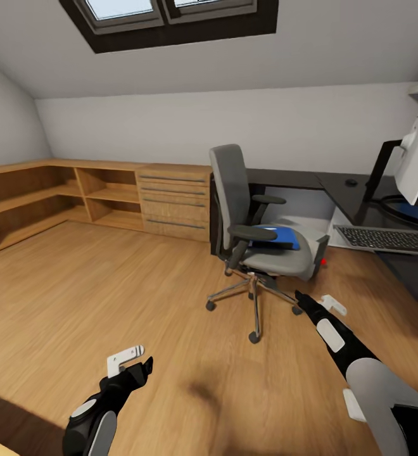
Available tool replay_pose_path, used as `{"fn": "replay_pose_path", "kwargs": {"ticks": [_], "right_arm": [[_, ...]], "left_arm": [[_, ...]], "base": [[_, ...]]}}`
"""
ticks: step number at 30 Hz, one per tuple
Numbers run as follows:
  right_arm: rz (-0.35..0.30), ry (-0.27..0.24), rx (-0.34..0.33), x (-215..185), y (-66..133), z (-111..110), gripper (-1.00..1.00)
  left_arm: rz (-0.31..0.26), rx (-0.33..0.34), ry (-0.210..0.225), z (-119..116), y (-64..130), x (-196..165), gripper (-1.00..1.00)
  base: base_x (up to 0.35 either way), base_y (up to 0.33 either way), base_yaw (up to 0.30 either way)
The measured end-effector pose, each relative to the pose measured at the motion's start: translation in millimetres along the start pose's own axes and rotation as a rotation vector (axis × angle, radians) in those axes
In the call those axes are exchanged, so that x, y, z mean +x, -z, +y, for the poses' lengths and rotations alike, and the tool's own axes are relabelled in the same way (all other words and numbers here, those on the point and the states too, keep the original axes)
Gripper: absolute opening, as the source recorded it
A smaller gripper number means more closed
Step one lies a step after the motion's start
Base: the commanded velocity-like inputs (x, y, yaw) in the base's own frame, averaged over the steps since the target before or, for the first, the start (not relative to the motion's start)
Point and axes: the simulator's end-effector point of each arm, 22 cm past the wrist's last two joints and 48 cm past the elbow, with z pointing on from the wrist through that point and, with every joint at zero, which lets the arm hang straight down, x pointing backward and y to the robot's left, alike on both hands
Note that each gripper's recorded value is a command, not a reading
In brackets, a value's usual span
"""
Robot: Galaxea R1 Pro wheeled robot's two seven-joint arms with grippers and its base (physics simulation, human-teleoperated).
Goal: In the bedroom, organize the workspace by keeping the computer under the desk, ensuring the monitor is on the desk, placing the keyboard on the desk next to the monitor, placing the mouse on the desk next to the keyboard, moving the folder from the swivel chair onto the desk next to the mouse, stacking the notebook on top of the folder with the pen on top of the notebook, and positioning the swivel chair next to the desk.
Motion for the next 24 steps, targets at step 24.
{"fn": "replay_pose_path", "kwargs": {"ticks": [24], "right_arm": [[0.002, 0.000, -0.001, 1.6, 0.0, 1.1, 1.00]], "left_arm": [[-0.001, 0.003, -0.001, -1.4, 0.1, 0.2, 1.00]], "base": [[0.111, 0.106, -0.147]]}}
